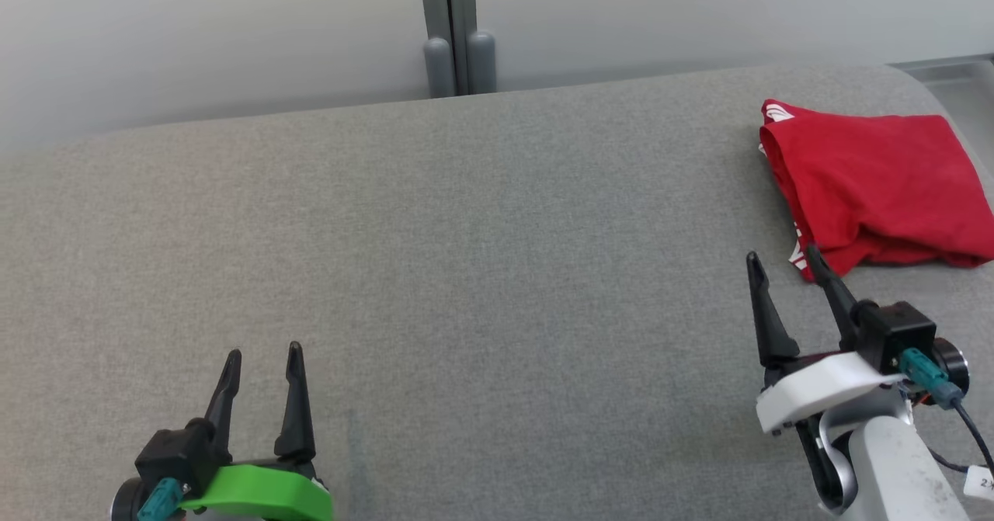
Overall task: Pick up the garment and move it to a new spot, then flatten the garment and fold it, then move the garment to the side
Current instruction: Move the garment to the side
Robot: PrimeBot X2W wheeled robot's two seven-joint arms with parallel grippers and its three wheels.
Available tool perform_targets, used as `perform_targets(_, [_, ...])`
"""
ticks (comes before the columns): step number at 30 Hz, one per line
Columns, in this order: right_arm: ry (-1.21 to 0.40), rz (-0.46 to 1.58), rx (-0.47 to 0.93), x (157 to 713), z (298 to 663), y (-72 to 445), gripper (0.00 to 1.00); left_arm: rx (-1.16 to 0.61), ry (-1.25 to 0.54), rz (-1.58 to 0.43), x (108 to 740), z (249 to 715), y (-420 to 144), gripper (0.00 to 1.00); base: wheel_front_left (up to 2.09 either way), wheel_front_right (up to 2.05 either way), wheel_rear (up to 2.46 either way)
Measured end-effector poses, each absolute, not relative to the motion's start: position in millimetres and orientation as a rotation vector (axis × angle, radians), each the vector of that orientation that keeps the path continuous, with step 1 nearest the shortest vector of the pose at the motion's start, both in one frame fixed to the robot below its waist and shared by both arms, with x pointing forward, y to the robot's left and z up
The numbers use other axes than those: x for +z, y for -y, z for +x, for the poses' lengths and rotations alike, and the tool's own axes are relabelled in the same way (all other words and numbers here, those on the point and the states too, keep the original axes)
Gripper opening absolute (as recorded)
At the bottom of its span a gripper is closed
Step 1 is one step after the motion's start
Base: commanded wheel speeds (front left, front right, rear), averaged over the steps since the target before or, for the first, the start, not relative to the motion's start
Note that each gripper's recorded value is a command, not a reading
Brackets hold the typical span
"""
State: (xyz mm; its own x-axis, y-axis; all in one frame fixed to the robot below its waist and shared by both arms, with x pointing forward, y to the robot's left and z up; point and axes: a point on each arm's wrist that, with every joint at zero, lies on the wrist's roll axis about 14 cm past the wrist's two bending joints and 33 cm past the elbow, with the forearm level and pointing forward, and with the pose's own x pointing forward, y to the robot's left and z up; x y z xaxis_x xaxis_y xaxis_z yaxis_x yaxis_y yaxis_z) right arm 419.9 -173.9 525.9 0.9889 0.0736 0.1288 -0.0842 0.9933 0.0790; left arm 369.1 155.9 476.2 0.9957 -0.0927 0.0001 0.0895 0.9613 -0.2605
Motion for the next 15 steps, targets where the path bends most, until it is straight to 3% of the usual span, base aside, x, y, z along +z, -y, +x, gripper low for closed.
perform_targets(15, [0.08,0.127,0.094,507,398,167,1.0,-0.056,-0.032,-0.287,470,357,-161,1.0,0.0,0.0,0.0])
